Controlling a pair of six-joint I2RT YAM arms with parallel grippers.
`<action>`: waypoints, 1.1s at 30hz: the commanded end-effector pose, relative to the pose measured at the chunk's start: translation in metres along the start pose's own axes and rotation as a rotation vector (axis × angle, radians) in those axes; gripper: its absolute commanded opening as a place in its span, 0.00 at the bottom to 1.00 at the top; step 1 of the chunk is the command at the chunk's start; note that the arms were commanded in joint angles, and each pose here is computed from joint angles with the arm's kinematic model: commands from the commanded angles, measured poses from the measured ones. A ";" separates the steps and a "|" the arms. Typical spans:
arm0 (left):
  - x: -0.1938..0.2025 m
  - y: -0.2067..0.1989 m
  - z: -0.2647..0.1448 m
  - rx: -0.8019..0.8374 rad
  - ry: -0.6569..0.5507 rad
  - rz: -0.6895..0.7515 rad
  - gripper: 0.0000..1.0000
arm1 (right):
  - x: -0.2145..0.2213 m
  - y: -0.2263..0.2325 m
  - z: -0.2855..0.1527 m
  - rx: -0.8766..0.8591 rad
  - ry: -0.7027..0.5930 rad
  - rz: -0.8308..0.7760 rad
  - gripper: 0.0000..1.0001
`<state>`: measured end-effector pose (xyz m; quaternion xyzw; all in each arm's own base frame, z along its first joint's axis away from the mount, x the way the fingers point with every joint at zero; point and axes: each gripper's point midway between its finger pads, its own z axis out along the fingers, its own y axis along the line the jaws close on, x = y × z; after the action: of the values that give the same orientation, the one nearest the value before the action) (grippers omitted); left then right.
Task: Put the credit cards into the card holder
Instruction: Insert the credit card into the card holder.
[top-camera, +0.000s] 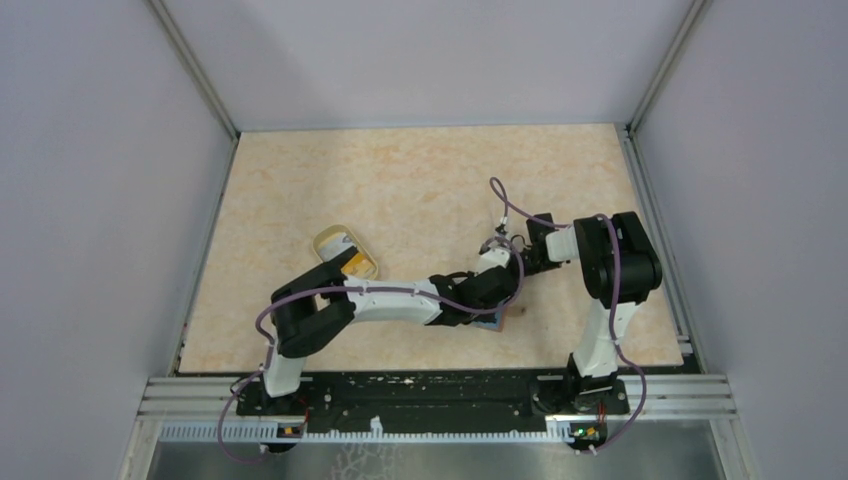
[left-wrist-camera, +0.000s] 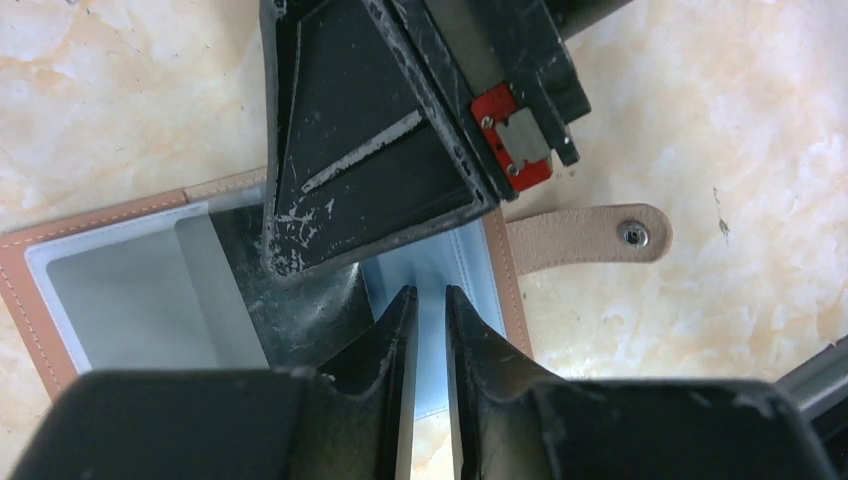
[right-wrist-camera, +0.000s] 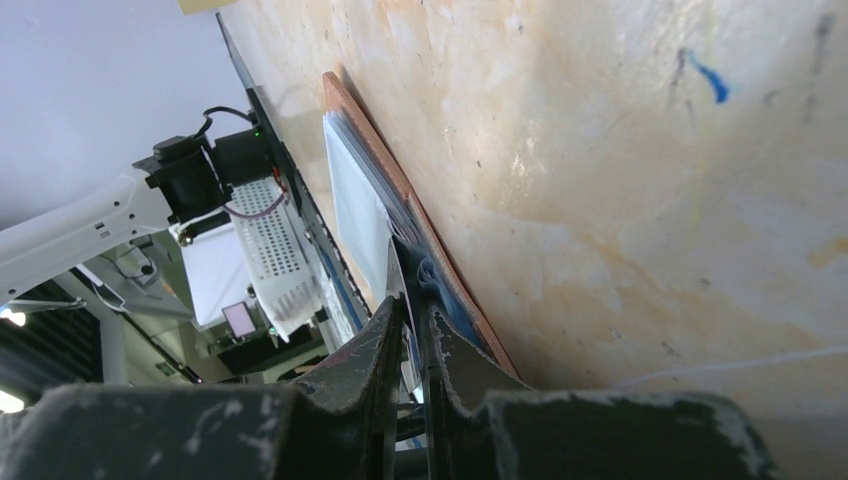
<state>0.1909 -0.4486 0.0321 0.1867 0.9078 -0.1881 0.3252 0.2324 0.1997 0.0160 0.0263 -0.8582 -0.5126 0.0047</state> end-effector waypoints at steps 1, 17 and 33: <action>-0.002 0.012 0.007 -0.089 -0.007 0.038 0.23 | -0.012 -0.021 0.003 0.103 -0.026 -0.061 0.12; 0.003 0.046 0.014 -0.295 0.005 0.077 0.35 | -0.012 -0.019 0.003 0.099 -0.018 -0.068 0.29; 0.001 0.068 0.006 -0.408 -0.023 0.087 0.52 | -0.017 -0.009 -0.002 0.084 -0.017 -0.108 0.34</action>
<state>0.2160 -0.4261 0.0276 0.1517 0.9126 -0.0668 0.3737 0.2383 0.2016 0.0241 0.0353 -0.8543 -0.5185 0.0031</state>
